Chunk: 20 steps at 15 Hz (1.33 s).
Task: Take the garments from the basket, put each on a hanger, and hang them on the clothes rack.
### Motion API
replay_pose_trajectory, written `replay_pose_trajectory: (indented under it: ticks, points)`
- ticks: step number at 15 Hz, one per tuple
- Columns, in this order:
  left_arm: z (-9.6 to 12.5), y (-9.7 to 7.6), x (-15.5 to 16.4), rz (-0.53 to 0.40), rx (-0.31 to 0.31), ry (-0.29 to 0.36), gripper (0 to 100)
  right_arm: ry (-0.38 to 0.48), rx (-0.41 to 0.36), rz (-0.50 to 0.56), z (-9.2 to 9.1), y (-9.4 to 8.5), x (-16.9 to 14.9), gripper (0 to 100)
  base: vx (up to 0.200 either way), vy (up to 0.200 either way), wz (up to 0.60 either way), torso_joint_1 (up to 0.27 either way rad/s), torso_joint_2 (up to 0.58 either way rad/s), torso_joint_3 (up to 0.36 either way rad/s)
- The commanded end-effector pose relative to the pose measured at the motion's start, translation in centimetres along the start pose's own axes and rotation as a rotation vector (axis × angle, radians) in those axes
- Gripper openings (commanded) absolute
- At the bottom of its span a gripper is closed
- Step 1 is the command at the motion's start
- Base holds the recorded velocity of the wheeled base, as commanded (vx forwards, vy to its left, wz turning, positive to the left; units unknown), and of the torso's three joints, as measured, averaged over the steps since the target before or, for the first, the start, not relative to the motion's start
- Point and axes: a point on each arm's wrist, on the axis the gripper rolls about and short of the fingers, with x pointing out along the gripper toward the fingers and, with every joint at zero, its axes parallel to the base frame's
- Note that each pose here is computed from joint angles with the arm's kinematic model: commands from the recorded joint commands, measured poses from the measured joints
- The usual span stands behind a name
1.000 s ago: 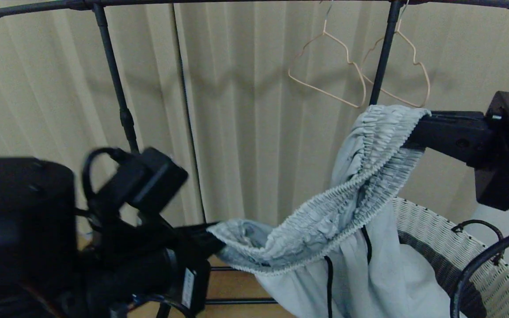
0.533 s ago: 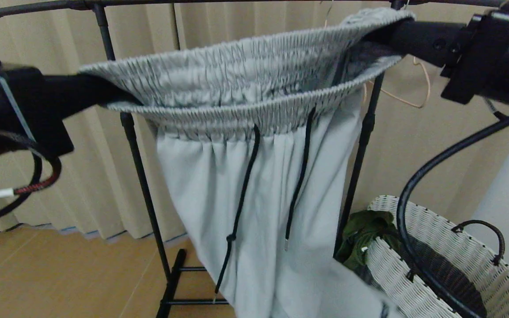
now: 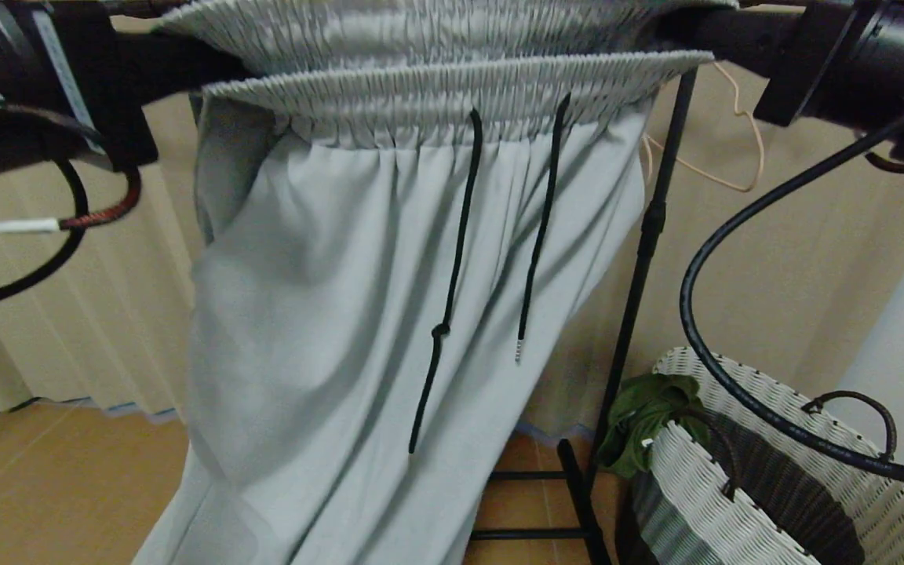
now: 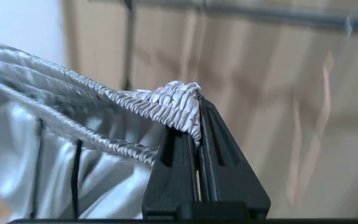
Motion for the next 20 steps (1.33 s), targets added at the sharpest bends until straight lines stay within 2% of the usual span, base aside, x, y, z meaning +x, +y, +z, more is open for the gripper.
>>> replay_pose_trajectory:
  ticks: [1, 2, 4, 6, 10, 11, 12, 15, 20]
  points:
    - [-2.6, -0.9, 1.0, -0.026, 0.016, 0.068, 0, 0.04, -0.026, -0.036, -1.3, -0.7, -1.1, 0, 0.0, 0.0, 0.0, 0.0, 0.0, 0.0]
    - [-3.8, -1.3, 0.9, -0.04, 0.046, 0.072, 0, 0.06, -0.028, -0.037, -1.8, -0.6, -1.8, 0, 0.0, 0.0, 0.0, 0.0, 0.0, 0.0]
    - [-4.3, -1.4, 1.0, -0.04, 0.08, 0.056, 0, 0.068, -0.027, -0.038, -2.1, -0.6, -2.2, 0, 0.0, 0.0, 0.0, 0.0, 0.0, 0.0]
    - [-4.6, -1.8, 1.4, -0.056, 0.084, 0.073, 0, 0.078, -0.025, -0.04, -2.4, -0.5, -2.4, 0, 0.0, 0.0, 0.0, 0.0, 0.0, 0.0]
    - [-6.0, -2.2, 1.7, -0.063, 0.027, 0.174, 0, 0.083, -0.03, -0.077, -2.5, -1.4, -2.5, 0, 0.0, 0.0, 0.0, 0.0, 0.0, 0.0]
    - [-6.0, -2.2, 1.7, -0.063, 0.027, 0.174, 0, 0.083, -0.03, -0.077, -2.5, -1.4, -2.5, 0, 0.0, 0.0, 0.0, 0.0, 0.0, 0.0]
    - [-5.1, -2.3, 1.9, -0.067, -0.011, 0.174, 0, 0.092, -0.03, -0.096, -2.7, -1.9, -2.4, 0, 0.0, 0.0, 0.0, 0.0, 0.0, 0.0]
    - [-3.9, -2.7, 2.7, -0.056, -0.054, 0.144, 0, 0.096, -0.029, -0.094, -2.9, -1.9, -2.2, 0, 0.0, 0.0, 0.0, 0.0, 0.0, 0.0]
    - [-4.1, -3.1, 2.7, -0.059, -0.052, 0.154, 0, 0.093, -0.029, -0.094, -2.8, -1.9, -2.3, 0, 0.0, 0.0, 0.0, 0.0, 0.0, 0.0]
